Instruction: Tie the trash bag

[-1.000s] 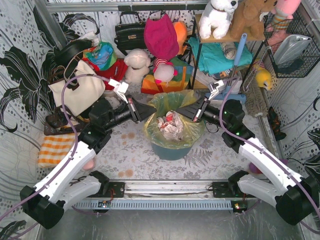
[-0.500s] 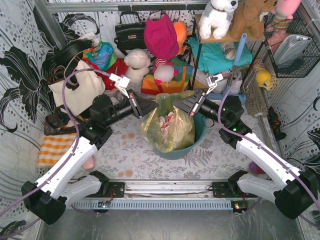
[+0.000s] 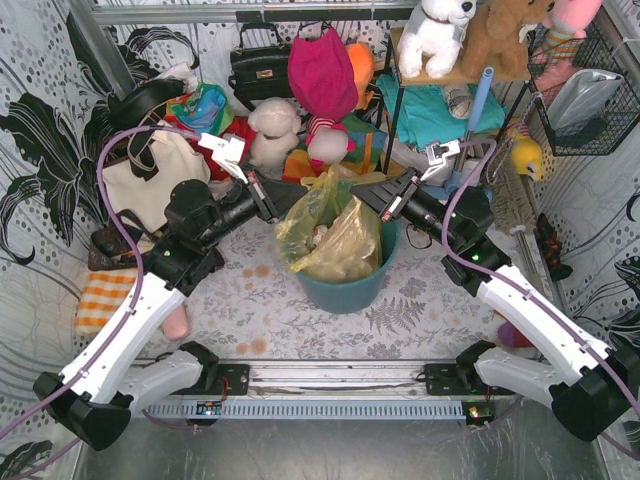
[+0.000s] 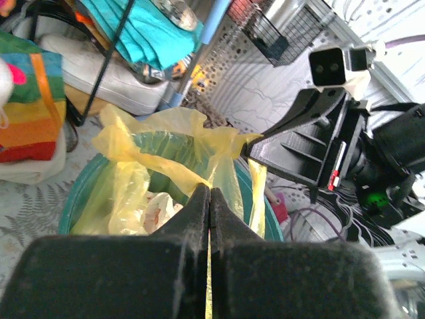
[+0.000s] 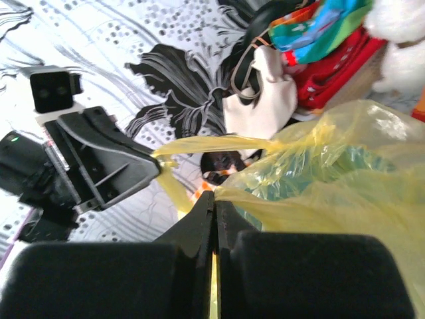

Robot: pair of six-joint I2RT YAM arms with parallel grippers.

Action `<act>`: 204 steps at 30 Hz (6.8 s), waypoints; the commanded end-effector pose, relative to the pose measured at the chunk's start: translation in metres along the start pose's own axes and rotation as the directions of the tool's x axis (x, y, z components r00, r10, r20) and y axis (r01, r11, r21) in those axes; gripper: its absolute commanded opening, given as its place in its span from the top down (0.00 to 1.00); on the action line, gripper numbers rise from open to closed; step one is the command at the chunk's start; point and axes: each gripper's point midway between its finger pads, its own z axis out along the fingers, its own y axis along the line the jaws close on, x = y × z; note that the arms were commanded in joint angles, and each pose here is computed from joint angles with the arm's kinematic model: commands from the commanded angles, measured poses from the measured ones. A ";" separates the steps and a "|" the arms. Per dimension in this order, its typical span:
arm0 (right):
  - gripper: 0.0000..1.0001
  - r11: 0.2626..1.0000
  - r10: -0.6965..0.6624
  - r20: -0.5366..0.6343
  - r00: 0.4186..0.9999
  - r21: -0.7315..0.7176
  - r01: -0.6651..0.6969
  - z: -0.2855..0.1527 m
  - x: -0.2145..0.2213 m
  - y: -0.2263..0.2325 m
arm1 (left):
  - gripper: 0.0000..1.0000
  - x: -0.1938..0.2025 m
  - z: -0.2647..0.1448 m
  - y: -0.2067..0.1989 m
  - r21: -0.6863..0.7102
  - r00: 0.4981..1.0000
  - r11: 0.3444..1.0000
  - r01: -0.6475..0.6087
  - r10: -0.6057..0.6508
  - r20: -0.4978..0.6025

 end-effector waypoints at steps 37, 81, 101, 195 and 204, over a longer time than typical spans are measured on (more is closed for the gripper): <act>1.00 0.959 -0.277 0.240 0.930 0.128 0.252 -0.010 -0.106 0.054 | 1.00 -0.113 -0.043 -0.046 -0.092 0.935 0.986 -0.138 0.160 0.317; 0.37 0.966 -0.255 -0.019 0.967 0.036 0.256 -0.035 -0.052 0.064 | 0.34 -0.051 -0.017 -0.054 0.081 0.978 0.976 -0.204 0.207 -0.037; 0.29 0.969 -0.216 -0.053 0.975 0.109 0.221 -0.046 -0.037 0.043 | 0.33 -0.041 -0.007 -0.002 -0.131 0.976 0.968 -0.212 0.203 -0.078; 0.76 0.830 -0.263 0.212 0.941 -0.447 0.333 -0.001 -0.141 0.189 | 0.34 -0.160 -0.020 -0.113 0.204 0.936 0.948 -0.246 0.178 0.303; 0.79 0.964 -0.202 0.164 0.966 -0.142 0.226 -0.012 -0.098 0.086 | 0.35 -0.109 -0.011 -0.078 0.187 0.981 0.972 -0.141 0.111 0.162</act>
